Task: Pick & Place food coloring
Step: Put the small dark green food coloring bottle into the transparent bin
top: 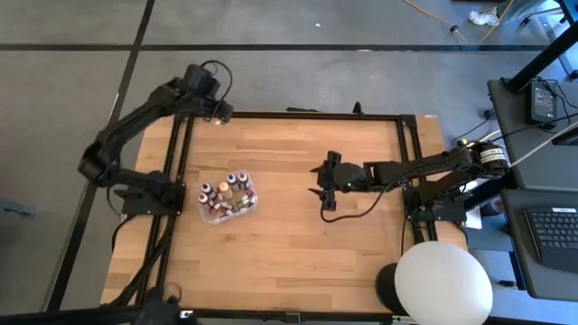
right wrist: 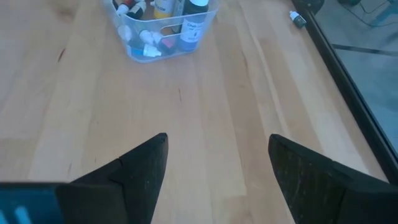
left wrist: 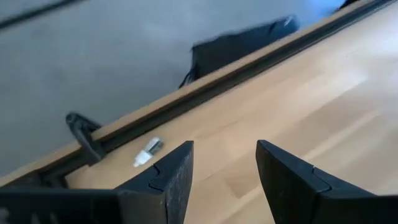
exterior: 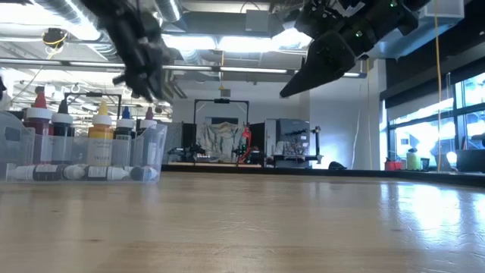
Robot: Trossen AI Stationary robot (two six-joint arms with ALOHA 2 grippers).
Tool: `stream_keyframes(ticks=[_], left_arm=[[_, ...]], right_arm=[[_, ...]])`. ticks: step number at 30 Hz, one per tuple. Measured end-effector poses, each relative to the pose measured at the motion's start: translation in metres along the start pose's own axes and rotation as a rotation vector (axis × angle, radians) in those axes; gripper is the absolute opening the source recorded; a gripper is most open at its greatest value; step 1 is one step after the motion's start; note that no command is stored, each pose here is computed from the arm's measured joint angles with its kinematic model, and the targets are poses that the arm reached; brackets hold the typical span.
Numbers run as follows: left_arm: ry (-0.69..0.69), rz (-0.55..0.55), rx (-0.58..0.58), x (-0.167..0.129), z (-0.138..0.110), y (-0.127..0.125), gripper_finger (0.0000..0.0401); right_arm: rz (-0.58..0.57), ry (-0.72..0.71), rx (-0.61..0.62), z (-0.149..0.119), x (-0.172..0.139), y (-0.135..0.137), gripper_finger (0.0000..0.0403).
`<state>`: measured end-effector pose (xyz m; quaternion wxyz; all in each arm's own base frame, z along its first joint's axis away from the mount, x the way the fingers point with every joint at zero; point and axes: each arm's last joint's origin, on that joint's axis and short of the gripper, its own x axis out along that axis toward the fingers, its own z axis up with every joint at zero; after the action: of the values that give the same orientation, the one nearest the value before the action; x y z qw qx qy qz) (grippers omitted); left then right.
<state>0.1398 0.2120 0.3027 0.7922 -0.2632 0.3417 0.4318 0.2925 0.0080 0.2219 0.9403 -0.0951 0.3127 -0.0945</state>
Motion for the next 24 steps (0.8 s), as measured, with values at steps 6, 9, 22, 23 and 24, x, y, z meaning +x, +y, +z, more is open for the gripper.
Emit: stream_keyframes(ticks=[6, 9, 22, 23, 24], left_arm=[[0.163, 0.012, -0.03, 0.058, -0.001, 0.016, 0.017], [0.234, 0.026, -0.045, 0.081, -0.005, 0.018, 0.0172], [0.347, 0.138, -0.113, 0.126, -0.016, 0.041, 0.0169], [0.356, 0.141, -0.117, 0.128, -0.017, 0.042, 0.0169], [0.364, 0.144, -0.121, 0.13, -0.018, 0.044, 0.017]], right_arm=[[-0.007, 0.013, 0.003, -0.001, 0.001, -0.003, 0.028], [-0.011, 0.027, 0.002, -0.003, 0.001, -0.005, 0.028], [-0.023, 0.049, 0.014, -0.005, 0.002, -0.009, 0.028], [-0.023, 0.049, 0.014, -0.005, 0.002, -0.009, 0.028], [-0.023, 0.049, 0.014, -0.005, 0.002, -0.009, 0.028]])
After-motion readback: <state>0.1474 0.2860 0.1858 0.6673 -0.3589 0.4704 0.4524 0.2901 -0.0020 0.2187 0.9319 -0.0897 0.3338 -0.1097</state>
